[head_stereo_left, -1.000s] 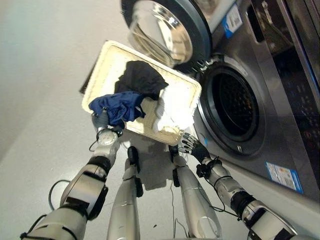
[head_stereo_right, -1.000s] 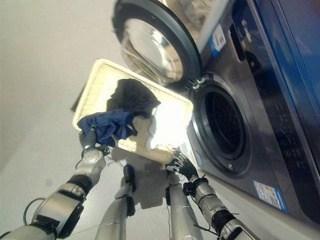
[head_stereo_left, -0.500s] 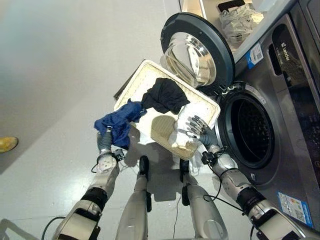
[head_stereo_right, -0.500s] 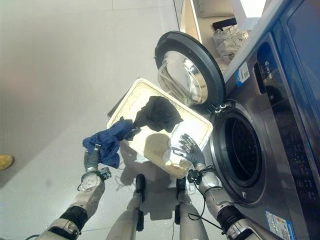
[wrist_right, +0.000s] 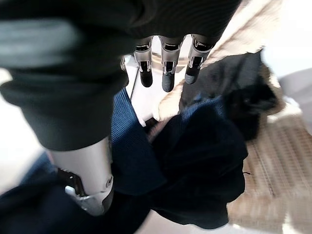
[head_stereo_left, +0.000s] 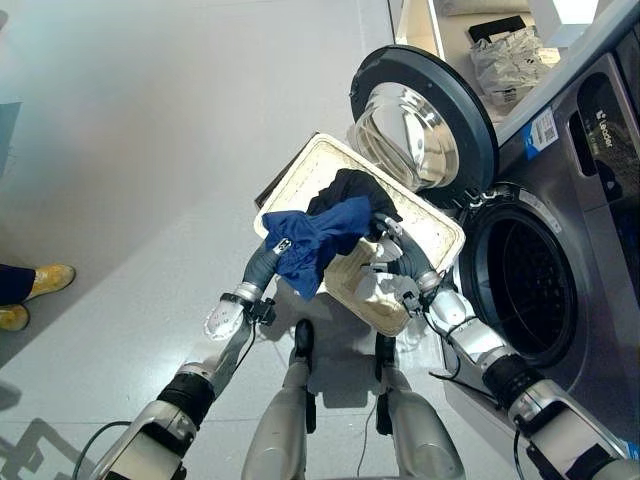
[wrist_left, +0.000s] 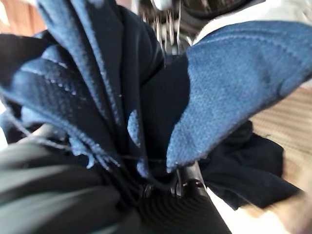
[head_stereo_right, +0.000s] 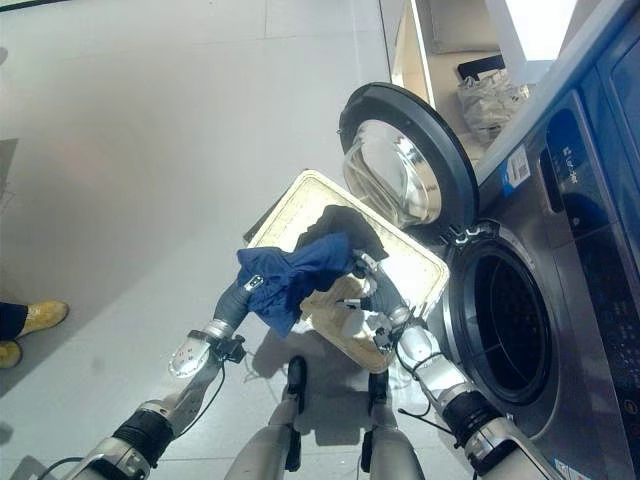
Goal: Put the clothes into the washing machine.
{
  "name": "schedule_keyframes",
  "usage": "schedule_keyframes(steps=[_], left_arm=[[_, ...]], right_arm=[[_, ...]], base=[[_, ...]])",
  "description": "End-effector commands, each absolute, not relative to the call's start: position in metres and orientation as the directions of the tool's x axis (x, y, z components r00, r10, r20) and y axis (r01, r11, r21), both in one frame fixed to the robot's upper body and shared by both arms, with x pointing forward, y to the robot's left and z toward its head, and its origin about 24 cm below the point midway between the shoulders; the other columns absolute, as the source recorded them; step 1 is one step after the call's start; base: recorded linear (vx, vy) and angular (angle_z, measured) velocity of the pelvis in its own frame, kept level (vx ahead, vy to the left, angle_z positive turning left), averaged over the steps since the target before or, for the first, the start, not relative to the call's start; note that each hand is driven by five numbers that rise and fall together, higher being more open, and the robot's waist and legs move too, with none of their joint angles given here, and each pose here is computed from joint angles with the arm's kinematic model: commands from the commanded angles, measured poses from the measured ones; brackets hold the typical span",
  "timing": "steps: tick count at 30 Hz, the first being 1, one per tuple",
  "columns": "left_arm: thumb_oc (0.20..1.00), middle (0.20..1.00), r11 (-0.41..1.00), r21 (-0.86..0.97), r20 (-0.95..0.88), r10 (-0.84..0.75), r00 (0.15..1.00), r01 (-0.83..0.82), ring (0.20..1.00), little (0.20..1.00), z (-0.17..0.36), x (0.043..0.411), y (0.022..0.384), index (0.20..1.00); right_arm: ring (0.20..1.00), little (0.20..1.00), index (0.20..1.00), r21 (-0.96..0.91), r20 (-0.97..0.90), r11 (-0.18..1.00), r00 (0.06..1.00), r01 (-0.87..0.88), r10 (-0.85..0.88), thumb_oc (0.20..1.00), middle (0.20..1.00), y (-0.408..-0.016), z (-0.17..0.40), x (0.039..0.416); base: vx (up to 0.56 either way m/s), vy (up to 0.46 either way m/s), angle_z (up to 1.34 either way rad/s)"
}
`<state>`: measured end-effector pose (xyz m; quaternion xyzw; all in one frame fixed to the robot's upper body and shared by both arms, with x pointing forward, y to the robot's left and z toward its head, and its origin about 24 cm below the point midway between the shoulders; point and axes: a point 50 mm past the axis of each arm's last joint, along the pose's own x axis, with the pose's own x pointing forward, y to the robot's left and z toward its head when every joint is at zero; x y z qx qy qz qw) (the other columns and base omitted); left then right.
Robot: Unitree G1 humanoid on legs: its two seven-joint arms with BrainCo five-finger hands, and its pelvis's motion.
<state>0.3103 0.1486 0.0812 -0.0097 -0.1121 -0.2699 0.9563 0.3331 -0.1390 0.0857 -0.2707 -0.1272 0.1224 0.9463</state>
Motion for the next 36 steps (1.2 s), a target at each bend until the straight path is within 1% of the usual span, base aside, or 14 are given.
schedule_keyframes(steps=[1, 3, 5, 7, 11, 15, 17, 22, 28, 29, 32, 33, 34, 36], left_arm=[[0.200, 0.200, 0.771, 0.061, 0.310, -0.619, 0.722, 0.634, 0.200, 0.200, 0.103, 0.308, 0.131, 0.200], [0.200, 0.200, 0.756, 0.070, 0.313, -0.637, 0.705, 0.651, 0.200, 0.200, 0.108, 0.307, 0.129, 0.200], [0.200, 0.200, 0.677, 0.100, 0.341, -0.712, 0.614, 0.729, 0.200, 0.200, 0.129, 0.300, 0.125, 0.200], [0.200, 0.200, 0.636, 0.100, 0.364, -0.740, 0.566, 0.765, 0.200, 0.200, 0.138, 0.297, 0.123, 0.200], [0.200, 0.200, 0.552, 0.094, 0.399, -0.783, 0.477, 0.829, 0.200, 0.200, 0.153, 0.287, 0.116, 0.200], [0.200, 0.200, 0.513, 0.068, 0.424, -0.791, 0.441, 0.856, 0.200, 0.200, 0.160, 0.283, 0.111, 0.200], [0.200, 0.200, 0.510, 0.064, 0.425, -0.792, 0.440, 0.858, 0.200, 0.200, 0.161, 0.282, 0.109, 0.200], [0.200, 0.200, 0.514, 0.034, 0.398, -0.793, 0.460, 0.857, 0.200, 0.200, 0.157, 0.284, 0.108, 0.200], [0.200, 0.200, 0.502, -0.046, 0.383, -0.789, 0.479, 0.864, 0.200, 0.200, 0.148, 0.286, 0.104, 0.200], [0.200, 0.200, 0.514, -0.087, 0.390, -0.771, 0.504, 0.853, 0.200, 0.200, 0.145, 0.287, 0.103, 0.200], [0.200, 0.200, 0.557, -0.118, 0.386, -0.737, 0.555, 0.822, 0.200, 0.200, 0.140, 0.290, 0.105, 0.200], [0.200, 0.200, 0.589, -0.133, 0.376, -0.714, 0.590, 0.797, 0.200, 0.200, 0.136, 0.292, 0.108, 0.200], [0.200, 0.200, 0.589, -0.133, 0.376, -0.714, 0.590, 0.797, 0.200, 0.200, 0.136, 0.292, 0.108, 0.200], [0.200, 0.200, 0.653, -0.147, 0.342, -0.671, 0.658, 0.743, 0.200, 0.200, 0.127, 0.298, 0.117, 0.200]], right_arm=[[1.000, 1.000, 1.000, -0.644, 0.245, 0.755, 0.902, -0.123, 0.356, 1.000, 1.000, -0.129, 0.097, 0.328], [1.000, 1.000, 1.000, -0.670, 0.244, 0.734, 0.902, -0.109, 0.356, 1.000, 1.000, -0.130, 0.097, 0.329], [1.000, 1.000, 1.000, -0.755, 0.235, 0.652, 0.901, -0.067, 0.365, 1.000, 1.000, -0.135, 0.098, 0.330], [1.000, 1.000, 1.000, -0.777, 0.233, 0.627, 0.901, -0.054, 0.366, 1.000, 1.000, -0.136, 0.097, 0.330], [1.000, 1.000, 1.000, -0.777, 0.238, 0.627, 0.894, -0.058, 0.378, 1.000, 1.000, -0.134, 0.096, 0.328], [1.000, 1.000, 1.000, -0.754, 0.212, 0.642, 0.873, -0.140, 0.439, 1.000, 1.000, -0.123, 0.097, 0.324], [1.000, 1.000, 1.000, -0.745, 0.173, 0.628, 0.844, -0.226, 0.508, 1.000, 1.000, -0.113, 0.097, 0.319], [1.000, 1.000, 1.000, -0.628, 0.079, 0.582, 0.701, -0.517, 0.708, 1.000, 1.000, -0.084, 0.102, 0.299], [1.000, 1.000, 1.000, -0.432, 0.080, 0.610, 0.645, -0.665, 0.760, 1.000, 1.000, -0.068, 0.101, 0.289], [1.000, 1.000, 1.000, -0.321, 0.072, 0.607, 0.620, -0.727, 0.781, 1.000, 1.000, -0.063, 0.099, 0.285], [1.000, 1.000, 1.000, -0.189, 0.060, 0.566, 0.565, -0.803, 0.823, 1.000, 1.000, -0.056, 0.095, 0.279], [1.000, 1.000, 1.000, -0.063, 0.053, 0.519, 0.516, -0.853, 0.855, 1.000, 1.000, -0.052, 0.092, 0.275], [1.000, 1.000, 1.000, -0.063, 0.053, 0.519, 0.516, -0.853, 0.855, 1.000, 1.000, -0.053, 0.092, 0.275], [1.000, 1.000, 1.000, 0.137, 0.063, 0.406, 0.417, -0.903, 0.906, 1.000, 1.000, -0.047, 0.084, 0.267]], base=[[0.01, 0.015, 0.05], [0.01, 0.007, 0.05], [0.03, -0.007, 0.05], [0.00, 0.000, 0.00], [0.01, -0.009, 0.02], [0.00, 0.000, 0.00], [0.00, 0.000, 0.00], [0.00, 0.000, 0.00], [0.00, 0.000, 0.00], [0.00, 0.000, 0.00], [-0.01, 0.000, -0.08], [-0.01, 0.000, -0.08], [-0.01, -0.003, -0.12], [-0.01, -0.009, -0.12]])
